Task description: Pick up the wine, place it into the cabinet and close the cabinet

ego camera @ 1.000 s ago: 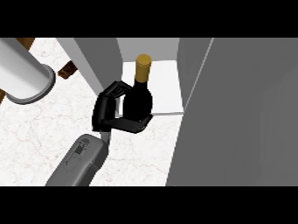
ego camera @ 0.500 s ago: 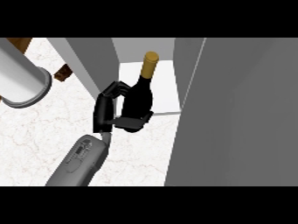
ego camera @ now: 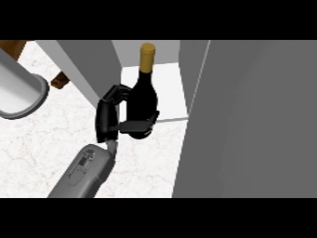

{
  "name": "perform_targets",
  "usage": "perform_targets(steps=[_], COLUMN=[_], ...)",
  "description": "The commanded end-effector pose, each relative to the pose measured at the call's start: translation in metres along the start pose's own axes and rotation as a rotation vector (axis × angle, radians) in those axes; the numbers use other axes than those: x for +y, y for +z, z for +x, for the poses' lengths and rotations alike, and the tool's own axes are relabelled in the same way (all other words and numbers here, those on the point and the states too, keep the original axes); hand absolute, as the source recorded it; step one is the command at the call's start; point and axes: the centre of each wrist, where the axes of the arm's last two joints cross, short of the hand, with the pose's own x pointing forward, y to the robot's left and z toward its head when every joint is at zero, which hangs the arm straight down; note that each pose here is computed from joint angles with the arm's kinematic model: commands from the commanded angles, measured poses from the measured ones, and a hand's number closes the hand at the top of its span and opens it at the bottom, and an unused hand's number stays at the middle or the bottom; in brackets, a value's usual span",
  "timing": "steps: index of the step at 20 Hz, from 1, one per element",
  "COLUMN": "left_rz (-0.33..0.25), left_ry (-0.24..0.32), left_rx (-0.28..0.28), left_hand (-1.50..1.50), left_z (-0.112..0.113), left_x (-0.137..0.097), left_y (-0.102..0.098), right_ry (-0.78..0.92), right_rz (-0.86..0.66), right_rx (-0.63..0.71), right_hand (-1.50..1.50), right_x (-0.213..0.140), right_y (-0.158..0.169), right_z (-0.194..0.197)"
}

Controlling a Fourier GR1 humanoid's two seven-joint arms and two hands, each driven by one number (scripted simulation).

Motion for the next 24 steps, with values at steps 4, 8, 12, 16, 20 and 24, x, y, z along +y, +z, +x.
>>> perform_targets(steps=[4, 8, 12, 16, 20, 24], left_rz=[-0.064, -0.022, -0.037, -0.031, -0.006, -0.006], left_ry=[-0.003, -0.06, -0.119, -0.177, -0.218, -0.172], left_rx=[0.05, 0.018, 0.011, 0.01, 0.014, -0.006], left_hand=[1.5, 1.5, -1.5, -1.5, -1.5, -1.5], left_z=[0.024, 0.023, 0.021, 0.025, 0.027, 0.036], left_x=[-0.021, -0.003, -0.012, 0.004, -0.001, -0.001], left_y=[-0.047, -0.054, -0.062, -0.094, -0.108, -0.12], right_ry=[-0.08, -0.095, -0.075, -0.075, -0.073, -0.071], right_rz=[0.024, 0.032, 0.048, 0.067, 0.063, 0.055], right_rx=[-0.004, -0.012, -0.02, -0.014, -0.028, -0.05], right_hand=[-1.5, -1.5, -1.5, -1.5, -1.5, -1.5], right_x=[0.0, -0.001, 0.001, -0.001, -0.002, -0.006], right_y=[0.007, 0.007, 0.008, 0.01, 0.01, 0.011], right_z=[0.018, 0.02, 0.014, 0.02, 0.017, 0.027])
